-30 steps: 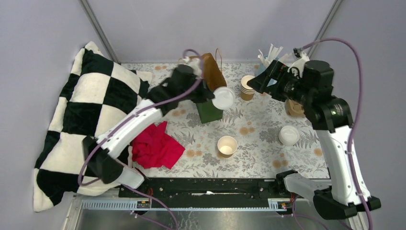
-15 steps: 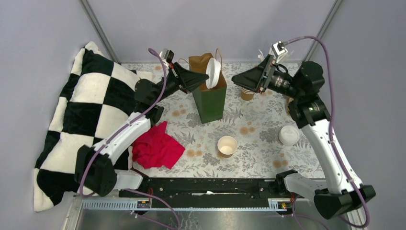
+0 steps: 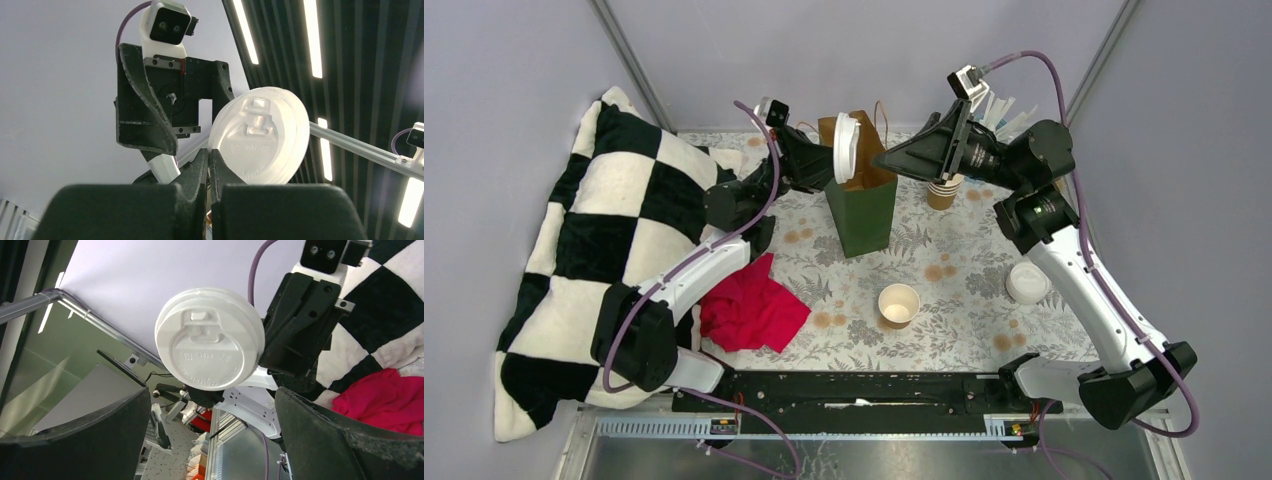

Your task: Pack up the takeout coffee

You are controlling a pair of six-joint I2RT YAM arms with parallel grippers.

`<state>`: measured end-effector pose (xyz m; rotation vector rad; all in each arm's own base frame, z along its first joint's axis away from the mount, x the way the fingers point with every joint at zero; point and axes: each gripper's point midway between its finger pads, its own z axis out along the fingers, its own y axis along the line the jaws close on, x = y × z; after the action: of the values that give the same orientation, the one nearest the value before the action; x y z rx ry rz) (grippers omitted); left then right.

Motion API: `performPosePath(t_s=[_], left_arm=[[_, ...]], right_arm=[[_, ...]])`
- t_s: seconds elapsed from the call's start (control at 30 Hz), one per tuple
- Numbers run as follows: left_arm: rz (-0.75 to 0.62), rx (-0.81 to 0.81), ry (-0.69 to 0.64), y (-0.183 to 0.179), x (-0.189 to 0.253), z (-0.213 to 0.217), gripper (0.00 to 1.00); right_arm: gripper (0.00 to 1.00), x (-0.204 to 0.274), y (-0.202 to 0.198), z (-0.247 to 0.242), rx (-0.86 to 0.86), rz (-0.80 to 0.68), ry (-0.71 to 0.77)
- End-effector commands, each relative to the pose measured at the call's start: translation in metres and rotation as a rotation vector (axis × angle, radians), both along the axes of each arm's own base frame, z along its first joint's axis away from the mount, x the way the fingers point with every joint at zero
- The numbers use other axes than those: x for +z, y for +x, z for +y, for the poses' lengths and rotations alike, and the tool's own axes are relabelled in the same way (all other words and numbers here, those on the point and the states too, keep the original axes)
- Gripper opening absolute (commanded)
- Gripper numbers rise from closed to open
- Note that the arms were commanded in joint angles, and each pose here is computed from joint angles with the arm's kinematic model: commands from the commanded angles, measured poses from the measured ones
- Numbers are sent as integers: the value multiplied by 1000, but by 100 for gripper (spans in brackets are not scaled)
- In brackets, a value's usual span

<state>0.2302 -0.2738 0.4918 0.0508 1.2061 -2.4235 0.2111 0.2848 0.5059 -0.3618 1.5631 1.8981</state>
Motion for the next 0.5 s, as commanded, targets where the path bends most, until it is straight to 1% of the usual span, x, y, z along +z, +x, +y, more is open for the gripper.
performPosePath(t_s=[0.0,0.13,0.47], left_arm=[[-47,-20,-44,-9,9,2,0],[-24,-8,-26,-4,3,-1,0],[-12,3,6,1,-5,-6,0]], right_arm=[[100,27,-3,4,-10,-97,43],[100,27,0,12,-17,-108,17],[100,15,4,22,-17,-80,-3]])
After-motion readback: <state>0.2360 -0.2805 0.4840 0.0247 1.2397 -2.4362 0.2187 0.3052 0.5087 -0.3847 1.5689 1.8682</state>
